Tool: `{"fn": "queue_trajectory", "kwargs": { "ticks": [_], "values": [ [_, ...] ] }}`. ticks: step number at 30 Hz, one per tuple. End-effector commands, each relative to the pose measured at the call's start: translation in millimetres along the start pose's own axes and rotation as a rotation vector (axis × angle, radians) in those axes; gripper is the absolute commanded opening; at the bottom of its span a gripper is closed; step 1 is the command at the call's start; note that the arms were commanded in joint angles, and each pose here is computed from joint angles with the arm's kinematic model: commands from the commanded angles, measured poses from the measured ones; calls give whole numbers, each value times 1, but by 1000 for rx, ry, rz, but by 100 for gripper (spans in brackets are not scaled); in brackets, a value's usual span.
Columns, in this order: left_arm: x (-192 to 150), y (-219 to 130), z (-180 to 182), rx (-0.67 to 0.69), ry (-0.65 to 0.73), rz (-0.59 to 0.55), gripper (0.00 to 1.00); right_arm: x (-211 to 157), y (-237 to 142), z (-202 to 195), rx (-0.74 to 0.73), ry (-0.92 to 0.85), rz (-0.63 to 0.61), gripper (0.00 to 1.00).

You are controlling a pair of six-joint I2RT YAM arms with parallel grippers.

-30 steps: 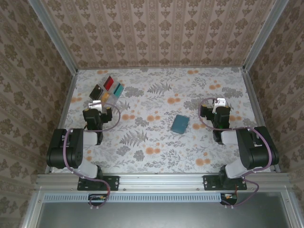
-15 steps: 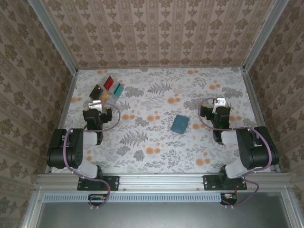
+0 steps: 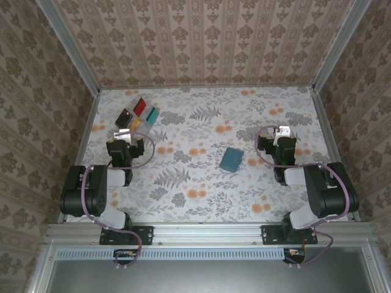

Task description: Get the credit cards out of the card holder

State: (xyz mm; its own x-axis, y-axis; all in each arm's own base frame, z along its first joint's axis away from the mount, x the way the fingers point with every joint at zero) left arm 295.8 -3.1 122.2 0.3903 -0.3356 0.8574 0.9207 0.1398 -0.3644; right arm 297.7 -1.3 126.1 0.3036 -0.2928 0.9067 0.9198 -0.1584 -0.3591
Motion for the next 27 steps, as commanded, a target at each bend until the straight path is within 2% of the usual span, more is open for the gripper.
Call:
{"fn": "queue_trajectory", "kwargs": {
  "ticks": [1,2,4,7,10,14,17,20,23,27],
  "values": [
    [11,-3,9,53,-24,-36,100,13,-2,1,-22,17,-61,100],
    [14,-6,11,61,-19,-54,100,18,-5,2,-23,19,-63,100],
    [20,-10,18,98,-41,-19,100,27,-12,3,-42,15,-55,100],
    [39,-20,25,74,-40,-13,100,49,-24,7,-65,40,-47,100],
    [58,-33,32,40,-61,-1,100,64,-35,11,-58,129,-23,100],
    [82,-50,39,-18,-158,57,100,77,-52,16,-43,262,42,100],
    [97,-61,39,-103,-264,110,100,85,-62,17,-82,357,134,100],
    [99,-62,28,-208,-309,163,100,84,-66,18,-149,481,270,100],
    [94,-60,11,-270,-330,220,100,74,-61,29,-74,532,438,100],
    [91,-61,-10,-367,-372,294,100,51,-53,41,52,638,620,90]
  ]
}}
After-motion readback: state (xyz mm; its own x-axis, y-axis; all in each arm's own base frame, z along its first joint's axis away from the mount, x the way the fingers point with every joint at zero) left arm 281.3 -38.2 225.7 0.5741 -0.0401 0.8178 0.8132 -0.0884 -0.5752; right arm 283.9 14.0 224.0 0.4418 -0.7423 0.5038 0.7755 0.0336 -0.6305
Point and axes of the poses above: each hand's point on the last joint's axis, 136 mm out from that joint toward the fingers, its own y axis out along the fingers, its own z axis along the line the jaws close on, x = y × z, the point moved 10 cm from there along -y, back along the fingers, and after that the axes turned 15 degrees about y, right-handed, at the moved point
